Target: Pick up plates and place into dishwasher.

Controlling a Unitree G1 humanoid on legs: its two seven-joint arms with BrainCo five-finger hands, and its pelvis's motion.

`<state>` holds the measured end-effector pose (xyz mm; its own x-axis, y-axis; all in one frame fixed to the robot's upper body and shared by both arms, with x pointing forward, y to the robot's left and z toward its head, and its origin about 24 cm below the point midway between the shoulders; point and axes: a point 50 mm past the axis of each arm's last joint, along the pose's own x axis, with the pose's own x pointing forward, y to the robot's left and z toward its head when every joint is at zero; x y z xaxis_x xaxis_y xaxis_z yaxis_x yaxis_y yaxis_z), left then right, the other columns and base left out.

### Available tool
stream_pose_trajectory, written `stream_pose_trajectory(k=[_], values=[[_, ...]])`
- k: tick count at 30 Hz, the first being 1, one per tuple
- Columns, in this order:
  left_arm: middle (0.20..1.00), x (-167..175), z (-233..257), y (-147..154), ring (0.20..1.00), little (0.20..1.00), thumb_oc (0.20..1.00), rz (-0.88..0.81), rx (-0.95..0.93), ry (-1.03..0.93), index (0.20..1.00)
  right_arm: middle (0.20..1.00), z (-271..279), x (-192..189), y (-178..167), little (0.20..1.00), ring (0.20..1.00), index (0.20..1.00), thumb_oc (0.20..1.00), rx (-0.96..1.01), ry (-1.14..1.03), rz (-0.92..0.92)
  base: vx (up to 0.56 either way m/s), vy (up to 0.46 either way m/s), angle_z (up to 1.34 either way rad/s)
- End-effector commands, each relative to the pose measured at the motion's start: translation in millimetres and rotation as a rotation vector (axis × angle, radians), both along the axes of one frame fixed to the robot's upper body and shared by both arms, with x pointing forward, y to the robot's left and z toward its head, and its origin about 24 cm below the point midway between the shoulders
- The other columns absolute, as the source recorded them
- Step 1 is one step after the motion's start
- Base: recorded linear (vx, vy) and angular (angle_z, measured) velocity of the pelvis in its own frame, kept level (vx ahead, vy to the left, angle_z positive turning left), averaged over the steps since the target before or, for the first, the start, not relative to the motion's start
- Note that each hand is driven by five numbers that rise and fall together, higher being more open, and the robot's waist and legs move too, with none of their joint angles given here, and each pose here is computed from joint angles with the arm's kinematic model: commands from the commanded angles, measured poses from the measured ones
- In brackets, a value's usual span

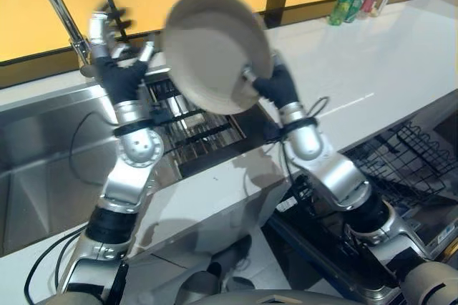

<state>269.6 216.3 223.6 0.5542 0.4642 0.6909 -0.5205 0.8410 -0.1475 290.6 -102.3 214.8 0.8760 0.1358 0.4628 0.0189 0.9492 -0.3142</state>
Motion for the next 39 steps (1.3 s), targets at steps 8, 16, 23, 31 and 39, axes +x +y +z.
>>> stream_pose_trajectory(k=[8, 16, 23, 31, 39], values=[[1.0, -34, -10, 75, 1.0, 1.0, 1.0, 0.297, -0.021, 0.006, 1.0, 0.2, 1, -14, -83, 0.2, 0.2, 0.2, 0.2, -0.132, -0.125, -0.24, -0.01, -0.053, -0.08], [1.0, -55, -30, 105, 1.0, 1.0, 1.0, 0.359, -0.028, 0.114, 1.0, 0.2, -13, -22, -157, 0.2, 0.2, 0.2, 0.2, -0.319, -0.054, -0.578, 0.02, -0.097, -0.05], [1.0, -71, -50, 122, 1.0, 1.0, 1.0, 0.403, -0.025, 0.207, 1.0, 0.2, -29, -33, -207, 0.2, 0.2, 0.2, 0.2, -0.546, 0.007, -0.83, 0.02, -0.035, -0.04], [1.0, -79, -76, 124, 1.0, 1.0, 1.0, 0.415, -0.056, 0.305, 1.0, 0.2, -33, -45, -245, 0.2, 0.2, 0.2, 0.2, -0.768, 0.048, -0.981, 0.06, 0.091, 0.03], [1.0, -54, -64, 109, 1.0, 1.0, 1.0, 0.387, -0.092, 0.196, 1.0, 0.2, 2, -25, -258, 0.2, 0.2, 0.2, 0.2, -0.797, -0.062, -1.113, -0.2, 0.061, -0.01]])
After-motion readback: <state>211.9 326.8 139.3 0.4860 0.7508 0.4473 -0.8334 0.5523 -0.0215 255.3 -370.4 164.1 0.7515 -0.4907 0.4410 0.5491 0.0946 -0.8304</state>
